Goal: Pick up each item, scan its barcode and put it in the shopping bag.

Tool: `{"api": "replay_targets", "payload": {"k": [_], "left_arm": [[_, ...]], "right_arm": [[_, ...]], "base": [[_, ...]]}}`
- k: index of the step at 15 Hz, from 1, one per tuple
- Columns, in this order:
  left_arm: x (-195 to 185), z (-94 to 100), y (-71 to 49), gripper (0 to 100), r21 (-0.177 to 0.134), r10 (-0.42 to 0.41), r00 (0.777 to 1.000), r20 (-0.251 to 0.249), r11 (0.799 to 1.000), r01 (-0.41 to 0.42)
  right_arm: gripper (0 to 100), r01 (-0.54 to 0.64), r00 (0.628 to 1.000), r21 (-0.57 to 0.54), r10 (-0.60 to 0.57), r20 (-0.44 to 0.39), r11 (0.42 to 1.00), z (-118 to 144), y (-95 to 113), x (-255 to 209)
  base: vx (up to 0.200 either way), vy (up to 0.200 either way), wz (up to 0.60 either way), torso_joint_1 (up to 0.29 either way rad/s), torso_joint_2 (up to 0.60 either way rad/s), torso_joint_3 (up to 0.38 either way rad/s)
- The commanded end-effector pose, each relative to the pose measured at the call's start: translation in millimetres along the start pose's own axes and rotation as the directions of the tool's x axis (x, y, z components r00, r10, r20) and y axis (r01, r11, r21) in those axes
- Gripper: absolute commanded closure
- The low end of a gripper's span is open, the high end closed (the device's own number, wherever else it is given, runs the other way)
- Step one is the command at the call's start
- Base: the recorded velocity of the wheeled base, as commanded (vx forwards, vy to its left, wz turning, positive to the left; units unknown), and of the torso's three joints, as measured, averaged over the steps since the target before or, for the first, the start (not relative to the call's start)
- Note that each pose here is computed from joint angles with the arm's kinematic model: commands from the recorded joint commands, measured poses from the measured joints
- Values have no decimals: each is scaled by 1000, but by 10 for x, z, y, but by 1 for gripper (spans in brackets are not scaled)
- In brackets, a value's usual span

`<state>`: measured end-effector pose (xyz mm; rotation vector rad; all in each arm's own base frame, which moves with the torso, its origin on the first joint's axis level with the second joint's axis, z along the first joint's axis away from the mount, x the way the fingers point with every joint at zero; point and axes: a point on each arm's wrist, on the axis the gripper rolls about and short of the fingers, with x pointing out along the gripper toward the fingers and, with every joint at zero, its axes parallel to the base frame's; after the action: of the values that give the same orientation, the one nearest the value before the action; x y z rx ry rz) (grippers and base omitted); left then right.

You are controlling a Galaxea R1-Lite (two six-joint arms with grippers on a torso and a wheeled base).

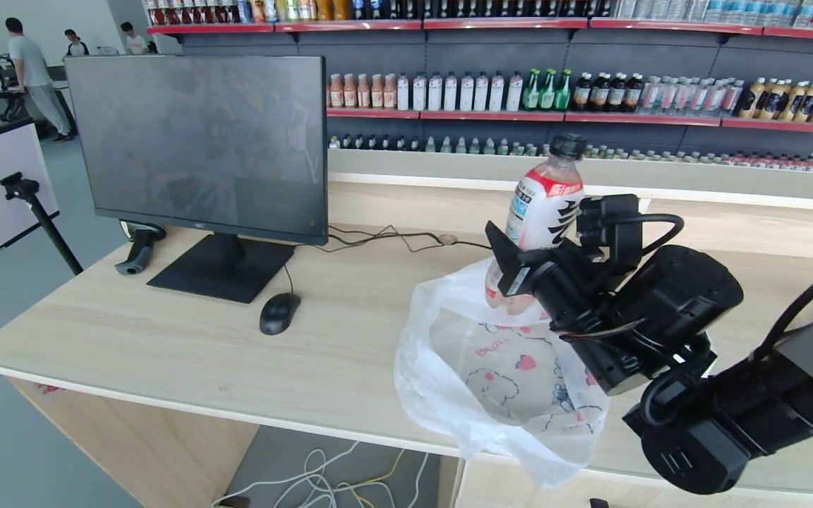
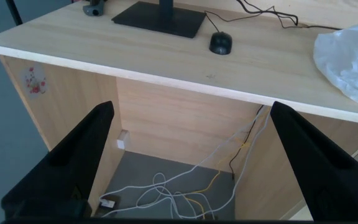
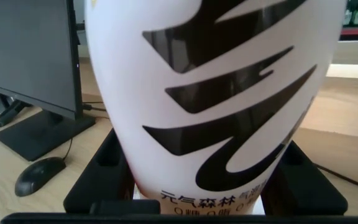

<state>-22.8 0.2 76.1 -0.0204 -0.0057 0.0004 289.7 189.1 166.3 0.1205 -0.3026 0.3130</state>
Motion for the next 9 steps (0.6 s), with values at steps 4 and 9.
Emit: {"api": "replay_targets", "payload": {"k": [4, 9], "left_arm": [[1, 4, 0, 0, 0, 1, 1000, 2, 1000, -1], [1, 5, 0, 0, 2, 1, 1000, 3, 1000, -1]], "right_arm": [[100, -5, 994, -26, 2, -108, 1000, -650, 75, 186], [100, -7, 988, -34, 1, -154, 999, -934, 93, 228]], "base": [[0, 0, 0, 0, 0, 0], [0, 0, 0, 0, 0, 0]]}}
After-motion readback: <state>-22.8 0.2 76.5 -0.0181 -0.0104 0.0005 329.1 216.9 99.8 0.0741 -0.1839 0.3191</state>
